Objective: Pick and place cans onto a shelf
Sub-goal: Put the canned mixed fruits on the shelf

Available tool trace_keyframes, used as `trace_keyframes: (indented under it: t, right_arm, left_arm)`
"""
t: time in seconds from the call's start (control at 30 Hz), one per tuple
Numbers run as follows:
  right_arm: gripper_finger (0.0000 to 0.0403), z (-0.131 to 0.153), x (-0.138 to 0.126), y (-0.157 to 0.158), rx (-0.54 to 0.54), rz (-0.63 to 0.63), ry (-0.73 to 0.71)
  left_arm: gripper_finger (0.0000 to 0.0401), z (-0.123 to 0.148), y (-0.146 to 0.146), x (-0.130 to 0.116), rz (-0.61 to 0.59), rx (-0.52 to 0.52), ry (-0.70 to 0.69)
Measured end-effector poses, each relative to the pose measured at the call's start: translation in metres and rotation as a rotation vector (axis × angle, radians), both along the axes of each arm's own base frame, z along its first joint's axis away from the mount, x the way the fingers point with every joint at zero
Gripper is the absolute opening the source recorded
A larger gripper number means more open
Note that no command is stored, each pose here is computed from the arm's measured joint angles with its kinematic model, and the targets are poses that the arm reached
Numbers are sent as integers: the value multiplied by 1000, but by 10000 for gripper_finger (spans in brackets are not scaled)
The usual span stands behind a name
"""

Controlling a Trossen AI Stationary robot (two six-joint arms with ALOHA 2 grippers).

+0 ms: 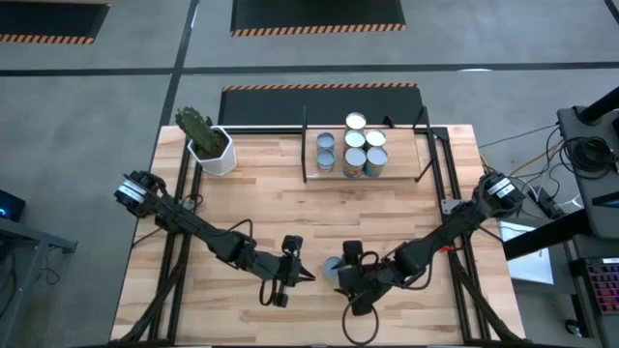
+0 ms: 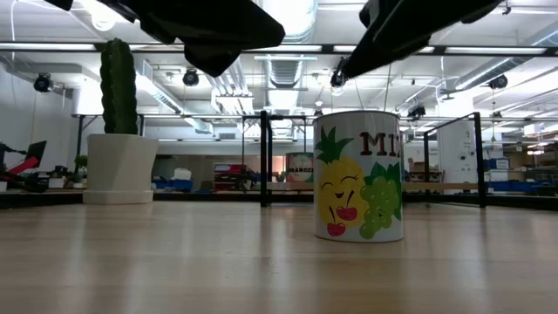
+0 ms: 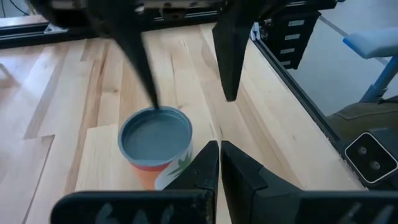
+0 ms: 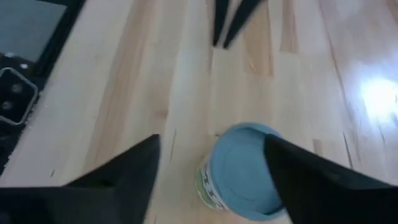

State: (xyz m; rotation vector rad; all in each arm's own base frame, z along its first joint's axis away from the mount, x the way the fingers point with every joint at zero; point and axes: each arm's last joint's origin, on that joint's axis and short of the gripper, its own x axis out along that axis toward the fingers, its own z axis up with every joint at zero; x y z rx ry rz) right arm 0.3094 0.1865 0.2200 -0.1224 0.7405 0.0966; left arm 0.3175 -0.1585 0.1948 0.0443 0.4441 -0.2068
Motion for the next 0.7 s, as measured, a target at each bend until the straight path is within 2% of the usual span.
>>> trace_keyframes:
  t: [0.13, 0.23, 0.7]
  right_arm:
    - [343, -7, 3, -8, 3, -54, 49]
    - [376, -15, 5, -12, -13, -77, 87]
    - [384, -22, 12, -28, -11, -107, 138]
  left_arm:
    - [0, -2, 0, 0, 2, 3, 4]
    - [0, -2, 0, 0, 3, 5, 5]
    - [0, -2, 0, 0, 7, 7, 4]
